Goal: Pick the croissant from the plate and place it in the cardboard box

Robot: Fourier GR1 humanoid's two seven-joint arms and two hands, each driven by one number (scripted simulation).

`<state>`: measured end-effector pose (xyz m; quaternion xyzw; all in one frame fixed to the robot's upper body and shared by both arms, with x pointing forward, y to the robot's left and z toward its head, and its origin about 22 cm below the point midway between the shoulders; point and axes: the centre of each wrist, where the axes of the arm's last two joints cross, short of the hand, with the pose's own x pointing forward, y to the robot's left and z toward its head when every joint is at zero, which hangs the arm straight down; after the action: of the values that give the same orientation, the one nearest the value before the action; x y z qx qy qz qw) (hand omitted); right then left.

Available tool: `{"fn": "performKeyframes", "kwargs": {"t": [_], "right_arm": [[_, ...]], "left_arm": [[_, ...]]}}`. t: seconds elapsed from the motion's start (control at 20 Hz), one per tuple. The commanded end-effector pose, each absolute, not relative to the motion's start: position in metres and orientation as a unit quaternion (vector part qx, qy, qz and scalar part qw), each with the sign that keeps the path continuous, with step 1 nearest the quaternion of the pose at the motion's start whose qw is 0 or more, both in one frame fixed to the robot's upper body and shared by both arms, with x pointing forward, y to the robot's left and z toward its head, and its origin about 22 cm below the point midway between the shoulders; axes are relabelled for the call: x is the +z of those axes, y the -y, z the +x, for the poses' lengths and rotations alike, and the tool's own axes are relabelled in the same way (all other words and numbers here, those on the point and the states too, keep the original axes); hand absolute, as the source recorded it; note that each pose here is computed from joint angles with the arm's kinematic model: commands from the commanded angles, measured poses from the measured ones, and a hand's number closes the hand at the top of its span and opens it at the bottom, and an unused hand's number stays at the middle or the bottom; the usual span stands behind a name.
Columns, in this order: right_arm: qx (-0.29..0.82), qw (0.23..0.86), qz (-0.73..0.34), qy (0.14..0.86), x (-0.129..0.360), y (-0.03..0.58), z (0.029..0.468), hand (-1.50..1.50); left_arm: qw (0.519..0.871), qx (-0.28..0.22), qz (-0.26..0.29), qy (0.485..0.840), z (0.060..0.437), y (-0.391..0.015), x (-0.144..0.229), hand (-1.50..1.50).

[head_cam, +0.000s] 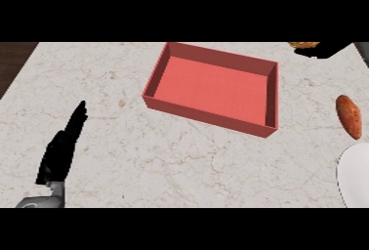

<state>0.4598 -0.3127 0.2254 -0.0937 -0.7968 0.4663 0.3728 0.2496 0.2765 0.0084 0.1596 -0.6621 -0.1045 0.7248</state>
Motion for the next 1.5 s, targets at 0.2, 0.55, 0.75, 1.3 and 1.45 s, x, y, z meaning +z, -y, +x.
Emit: {"fn": "performKeyframes", "kwargs": {"t": [0.2, 0.55, 0.75, 1.3, 1.45], "right_arm": [[0.501, 0.367, -0.02, 0.784, 0.239, 0.232, 0.477, 1.5], [0.55, 0.389, -0.022, 0.739, 0.23, 0.177, 0.482, 1.5], [0.569, 0.389, -0.029, 0.724, 0.206, 0.13, 0.478, 1.5], [0.554, 0.449, -0.027, 0.701, 0.114, 0.092, 0.458, -1.5], [0.522, 0.478, 0.007, 0.707, 0.13, 0.077, 0.46, -1.5]], "left_arm": [[0.725, -0.104, 0.159, 0.663, 0.247, -0.284, 0.005, 0.0], [0.722, -0.108, 0.168, 0.662, 0.242, -0.288, 0.017, 0.0], [0.723, -0.099, 0.164, 0.664, 0.246, -0.294, 0.009, 0.0], [0.725, -0.1, 0.16, 0.662, 0.239, -0.271, 0.012, 0.0], [0.727, -0.102, 0.161, 0.66, 0.253, -0.289, 0.01, 0.0]]}}
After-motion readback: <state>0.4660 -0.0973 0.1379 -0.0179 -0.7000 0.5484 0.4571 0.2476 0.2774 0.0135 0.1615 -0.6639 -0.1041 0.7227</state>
